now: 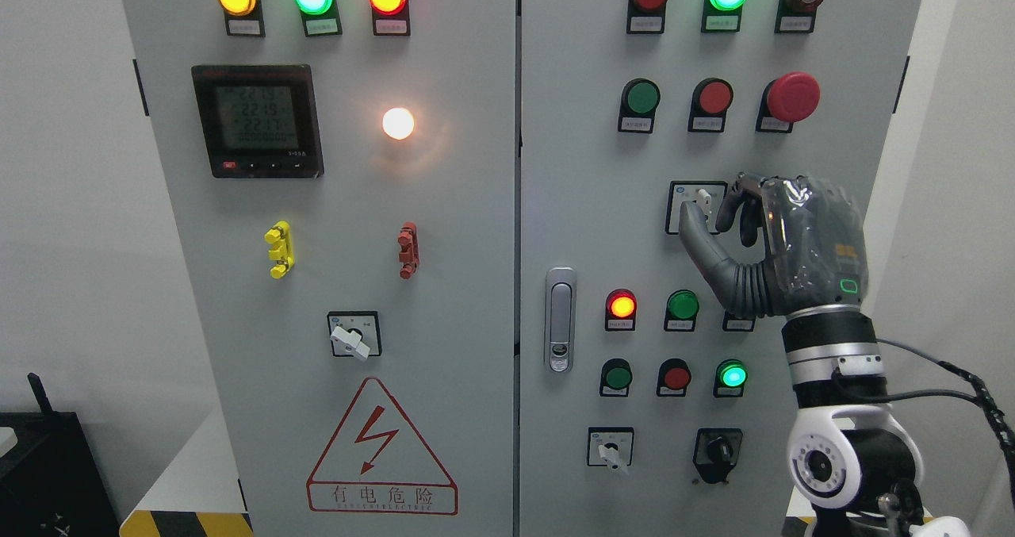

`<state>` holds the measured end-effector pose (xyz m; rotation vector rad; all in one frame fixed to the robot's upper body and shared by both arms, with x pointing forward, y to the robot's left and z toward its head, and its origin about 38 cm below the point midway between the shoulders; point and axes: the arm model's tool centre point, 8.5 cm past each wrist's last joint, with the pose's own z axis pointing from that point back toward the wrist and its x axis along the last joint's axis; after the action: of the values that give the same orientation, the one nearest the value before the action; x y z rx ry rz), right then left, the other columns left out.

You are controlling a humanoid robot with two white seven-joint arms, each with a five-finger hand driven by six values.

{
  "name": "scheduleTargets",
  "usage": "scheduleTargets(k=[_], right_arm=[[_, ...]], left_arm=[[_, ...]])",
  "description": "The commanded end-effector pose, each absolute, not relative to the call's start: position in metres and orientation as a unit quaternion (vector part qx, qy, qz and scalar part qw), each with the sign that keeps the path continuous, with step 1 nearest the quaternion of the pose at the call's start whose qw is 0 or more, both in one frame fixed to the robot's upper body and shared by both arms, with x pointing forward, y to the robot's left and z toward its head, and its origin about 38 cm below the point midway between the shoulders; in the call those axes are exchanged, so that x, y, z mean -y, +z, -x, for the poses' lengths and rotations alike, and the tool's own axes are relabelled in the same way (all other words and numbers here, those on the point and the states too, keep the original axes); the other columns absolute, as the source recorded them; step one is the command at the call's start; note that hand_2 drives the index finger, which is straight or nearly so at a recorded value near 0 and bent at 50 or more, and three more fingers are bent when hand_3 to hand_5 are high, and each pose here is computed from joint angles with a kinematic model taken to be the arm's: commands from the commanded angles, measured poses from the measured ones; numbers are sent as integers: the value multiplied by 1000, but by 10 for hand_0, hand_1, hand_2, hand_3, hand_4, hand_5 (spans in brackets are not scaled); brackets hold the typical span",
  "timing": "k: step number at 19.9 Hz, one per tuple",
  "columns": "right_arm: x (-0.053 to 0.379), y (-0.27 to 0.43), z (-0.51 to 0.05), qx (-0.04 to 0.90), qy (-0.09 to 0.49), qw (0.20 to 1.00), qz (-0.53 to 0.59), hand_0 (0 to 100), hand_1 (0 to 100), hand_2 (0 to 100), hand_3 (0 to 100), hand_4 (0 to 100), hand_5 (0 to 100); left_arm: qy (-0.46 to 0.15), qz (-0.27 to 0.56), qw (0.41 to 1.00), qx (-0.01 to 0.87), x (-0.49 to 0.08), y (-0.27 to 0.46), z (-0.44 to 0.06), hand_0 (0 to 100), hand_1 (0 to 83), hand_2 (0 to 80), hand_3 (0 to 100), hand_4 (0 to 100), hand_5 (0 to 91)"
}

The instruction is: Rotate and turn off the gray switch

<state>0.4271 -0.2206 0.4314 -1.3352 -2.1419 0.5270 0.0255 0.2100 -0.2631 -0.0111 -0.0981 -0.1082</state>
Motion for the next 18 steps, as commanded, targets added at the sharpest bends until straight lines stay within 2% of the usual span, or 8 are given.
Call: scheduleTargets(k=[1,4,6,9,11,13,15,18], right_arm=[[232,430,-401,808,170,241,510,386,250,538,801,743,832],[239,421,-388,814,169,212,513,379,223,427,776,740,765],[244,412,-381,814,175,205,514,373,213,403,738,673,579],[249,397,-371,813,187,200,514,373,184,363,522,427,291],[248,394,-368,815,190,198,511,365,164,284,345,284,165],[248,392,-367,814,194,198,510,343,160,187,230,163,84],[247,391,-363,815,200,191,509,262,161,72,87,27,0],[249,388,-362,813,210,190,509,144,182,0,3,0,0]], left_arm=[[-38,5,998,49,-210,-263,-26,120,389,0,0,0,0],[-38,5,998,49,-210,-263,-26,120,389,0,0,0,0],[-38,5,998,49,-210,-263,-26,120,389,0,0,0,0],[-38,5,998,49,-210,-263,-26,120,389,0,0,0,0],[-38,5,998,49,-210,-263,-26,120,389,0,0,0,0],[-38,5,998,48,-210,-263,-25,120,389,0,0,0,0],[-38,5,998,49,-210,-263,-26,120,389,0,0,0,0],[-38,5,998,48,-210,-263,-25,120,389,0,0,0,0]])
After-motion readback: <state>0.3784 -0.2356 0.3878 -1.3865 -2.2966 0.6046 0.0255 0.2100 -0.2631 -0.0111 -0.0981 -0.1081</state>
